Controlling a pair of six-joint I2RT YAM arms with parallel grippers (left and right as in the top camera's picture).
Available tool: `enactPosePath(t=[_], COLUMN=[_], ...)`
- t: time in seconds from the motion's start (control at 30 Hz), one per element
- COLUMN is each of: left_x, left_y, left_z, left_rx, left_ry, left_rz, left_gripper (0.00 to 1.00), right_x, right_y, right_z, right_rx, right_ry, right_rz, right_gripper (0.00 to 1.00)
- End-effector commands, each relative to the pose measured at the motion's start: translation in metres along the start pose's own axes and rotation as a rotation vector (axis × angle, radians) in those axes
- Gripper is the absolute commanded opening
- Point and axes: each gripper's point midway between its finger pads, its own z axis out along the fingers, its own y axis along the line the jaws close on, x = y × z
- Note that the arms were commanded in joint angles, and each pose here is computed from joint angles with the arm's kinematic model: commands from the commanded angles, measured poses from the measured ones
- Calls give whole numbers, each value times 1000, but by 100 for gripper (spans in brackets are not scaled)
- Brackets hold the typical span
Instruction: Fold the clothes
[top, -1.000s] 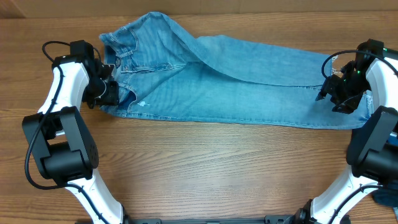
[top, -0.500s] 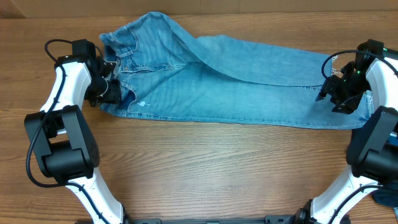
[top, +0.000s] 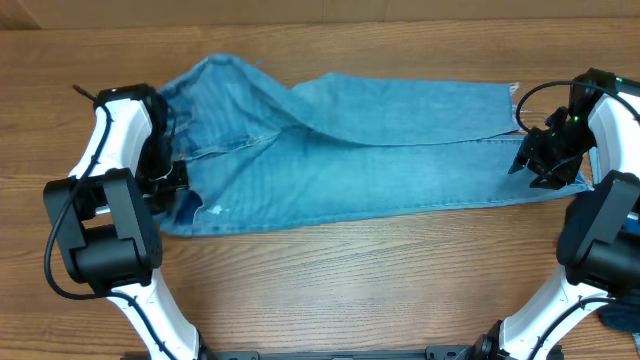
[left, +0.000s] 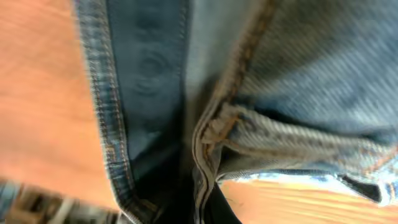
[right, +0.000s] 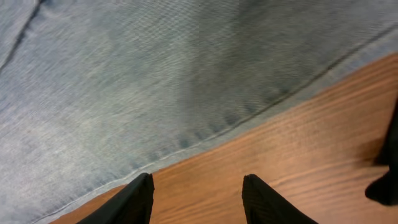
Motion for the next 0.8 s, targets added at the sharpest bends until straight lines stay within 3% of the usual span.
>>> enactPosePath(t=[0.0,0.1,0.2,0.23,0.53,0.63,0.77], left_x=[8,11,8,6,4,6,15], left_y=[61,70,63,60,55,55,58], left_z=[3,7,9,10,11,11,10], left_rx=[-252,-220,-172,-154,-124,-126,-144], left_ry=[21,44,41,35,32,40,74], left_rz=[-249,-300,-312,-314,-313,-308,-298], left_gripper=[4,4,4,4,6,8,9], right_x=[1,-2,-8,-8,-13,-10,-7], right_y=[-1,-1,0,-2,-21,-47,-65], right_z=[-11,-10,-4,3,59,58,56], right_rx=[10,7,4,4,62,192,211], right_ry=[-33,-46,-60,-58,-107,-117,-106], right_rz=[-5,-7,-9,-9,1,111,218], right_gripper=[51,47,13,8,10,10,10])
